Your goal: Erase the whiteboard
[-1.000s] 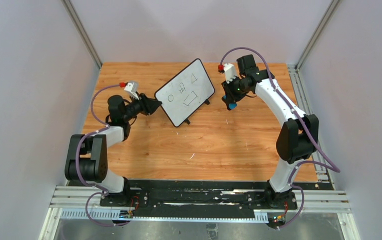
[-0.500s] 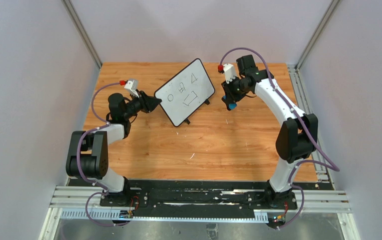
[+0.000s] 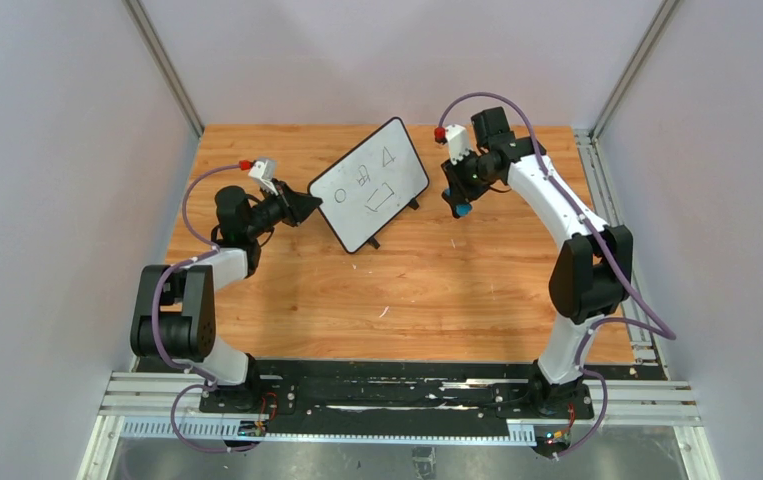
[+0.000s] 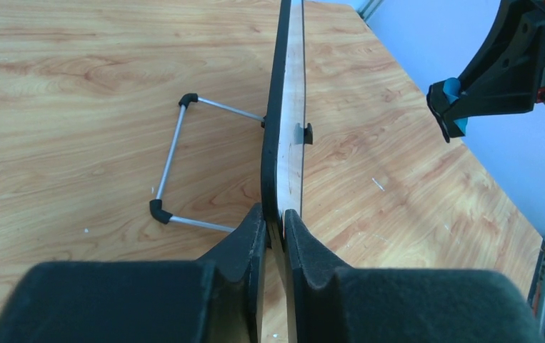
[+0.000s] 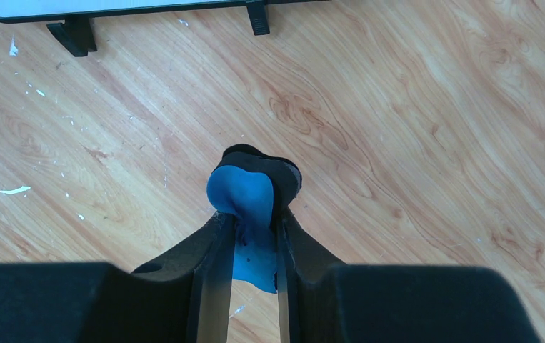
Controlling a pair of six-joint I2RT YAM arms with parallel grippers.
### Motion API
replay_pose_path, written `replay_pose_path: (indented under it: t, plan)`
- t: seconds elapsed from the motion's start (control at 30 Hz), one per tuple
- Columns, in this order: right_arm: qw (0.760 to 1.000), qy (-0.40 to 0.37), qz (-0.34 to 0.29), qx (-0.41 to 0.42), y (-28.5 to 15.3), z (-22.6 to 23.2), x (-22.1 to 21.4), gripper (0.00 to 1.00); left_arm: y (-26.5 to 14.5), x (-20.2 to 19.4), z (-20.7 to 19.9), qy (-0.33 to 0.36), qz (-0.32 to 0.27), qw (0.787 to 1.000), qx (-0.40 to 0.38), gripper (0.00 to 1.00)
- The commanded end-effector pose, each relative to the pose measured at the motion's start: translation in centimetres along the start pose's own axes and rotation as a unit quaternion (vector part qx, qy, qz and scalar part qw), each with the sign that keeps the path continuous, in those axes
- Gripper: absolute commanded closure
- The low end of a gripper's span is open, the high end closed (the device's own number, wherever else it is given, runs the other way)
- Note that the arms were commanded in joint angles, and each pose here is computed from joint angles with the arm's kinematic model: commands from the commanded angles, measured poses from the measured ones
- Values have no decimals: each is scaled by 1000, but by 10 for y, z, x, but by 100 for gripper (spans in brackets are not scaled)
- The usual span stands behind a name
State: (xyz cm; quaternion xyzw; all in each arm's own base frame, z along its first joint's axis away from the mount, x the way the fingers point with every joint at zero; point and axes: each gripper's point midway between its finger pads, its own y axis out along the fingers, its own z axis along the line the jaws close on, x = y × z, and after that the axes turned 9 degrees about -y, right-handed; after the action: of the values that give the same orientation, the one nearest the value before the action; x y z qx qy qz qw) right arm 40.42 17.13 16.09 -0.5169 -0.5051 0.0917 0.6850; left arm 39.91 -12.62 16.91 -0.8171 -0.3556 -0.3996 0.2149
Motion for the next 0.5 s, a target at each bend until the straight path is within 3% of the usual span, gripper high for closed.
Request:
replay_pose_path:
  t: [0.0, 0.47]
  plan:
    - [1000, -5, -10, -5, 1, -4, 14, 99, -4, 13, -6, 25, -13, 1000, -4, 87]
    - [999, -26, -35, -29, 28, -35, 52, 99, -3, 9, -2, 25, -7, 1000, 3, 90]
